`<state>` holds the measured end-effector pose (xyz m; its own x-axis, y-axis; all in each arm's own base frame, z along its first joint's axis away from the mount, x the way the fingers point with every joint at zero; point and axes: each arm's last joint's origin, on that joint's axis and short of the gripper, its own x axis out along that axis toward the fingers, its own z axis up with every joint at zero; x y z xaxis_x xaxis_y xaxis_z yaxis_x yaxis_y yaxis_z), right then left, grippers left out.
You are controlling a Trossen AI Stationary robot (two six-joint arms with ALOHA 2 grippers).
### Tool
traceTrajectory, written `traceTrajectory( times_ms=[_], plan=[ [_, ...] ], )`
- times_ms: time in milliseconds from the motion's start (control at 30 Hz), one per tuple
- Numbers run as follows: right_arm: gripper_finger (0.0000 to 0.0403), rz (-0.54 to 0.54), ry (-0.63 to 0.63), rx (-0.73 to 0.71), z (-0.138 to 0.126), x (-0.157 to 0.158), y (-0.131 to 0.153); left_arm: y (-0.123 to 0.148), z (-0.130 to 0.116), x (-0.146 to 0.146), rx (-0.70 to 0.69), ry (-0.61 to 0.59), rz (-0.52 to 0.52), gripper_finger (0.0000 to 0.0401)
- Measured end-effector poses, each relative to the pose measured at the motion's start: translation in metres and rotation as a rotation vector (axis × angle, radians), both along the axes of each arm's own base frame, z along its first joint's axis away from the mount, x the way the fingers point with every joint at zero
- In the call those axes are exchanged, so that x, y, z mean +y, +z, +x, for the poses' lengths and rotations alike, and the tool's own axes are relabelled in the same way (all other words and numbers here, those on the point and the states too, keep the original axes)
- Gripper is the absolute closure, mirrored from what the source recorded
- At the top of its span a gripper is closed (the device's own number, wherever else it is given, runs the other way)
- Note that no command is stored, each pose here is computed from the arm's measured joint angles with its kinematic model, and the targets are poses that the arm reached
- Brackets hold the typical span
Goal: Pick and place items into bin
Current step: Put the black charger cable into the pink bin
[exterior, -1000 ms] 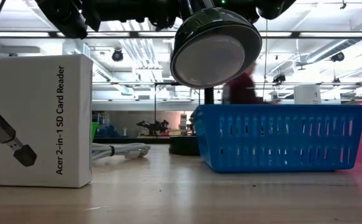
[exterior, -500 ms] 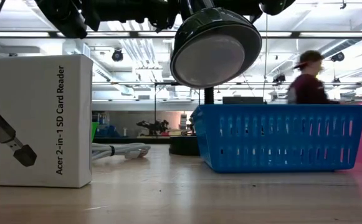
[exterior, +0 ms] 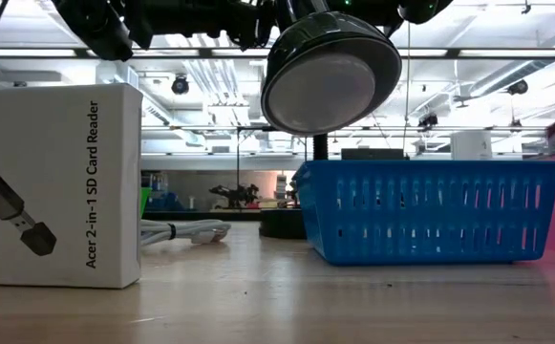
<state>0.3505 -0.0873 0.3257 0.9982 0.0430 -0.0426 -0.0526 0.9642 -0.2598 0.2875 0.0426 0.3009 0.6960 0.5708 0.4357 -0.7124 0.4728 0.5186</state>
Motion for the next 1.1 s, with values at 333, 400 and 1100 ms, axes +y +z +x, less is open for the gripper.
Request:
traceTrajectory(
  times_ms=[333, 400, 1100],
  plan=[
    [0.0384, -0.026, -0.057, 0.019, -0.002, -0.001, 0.001, -0.001, 0.000, 0.000, 0.002, 0.009, -0.005, 0.0388],
    [0.0384, -0.032, -0.072, 0.035, -0.005, -0.002, 0.002, -0.002, 0.000, 0.000, 0.009, 0.009, -0.005, 0.0388],
    [0.0387, -0.011, -0.249, 0.134, -0.031, -0.003, 0.013, -0.008, -0.001, 0.000, 0.100, 0.094, -0.063, 0.0230]
  ],
)
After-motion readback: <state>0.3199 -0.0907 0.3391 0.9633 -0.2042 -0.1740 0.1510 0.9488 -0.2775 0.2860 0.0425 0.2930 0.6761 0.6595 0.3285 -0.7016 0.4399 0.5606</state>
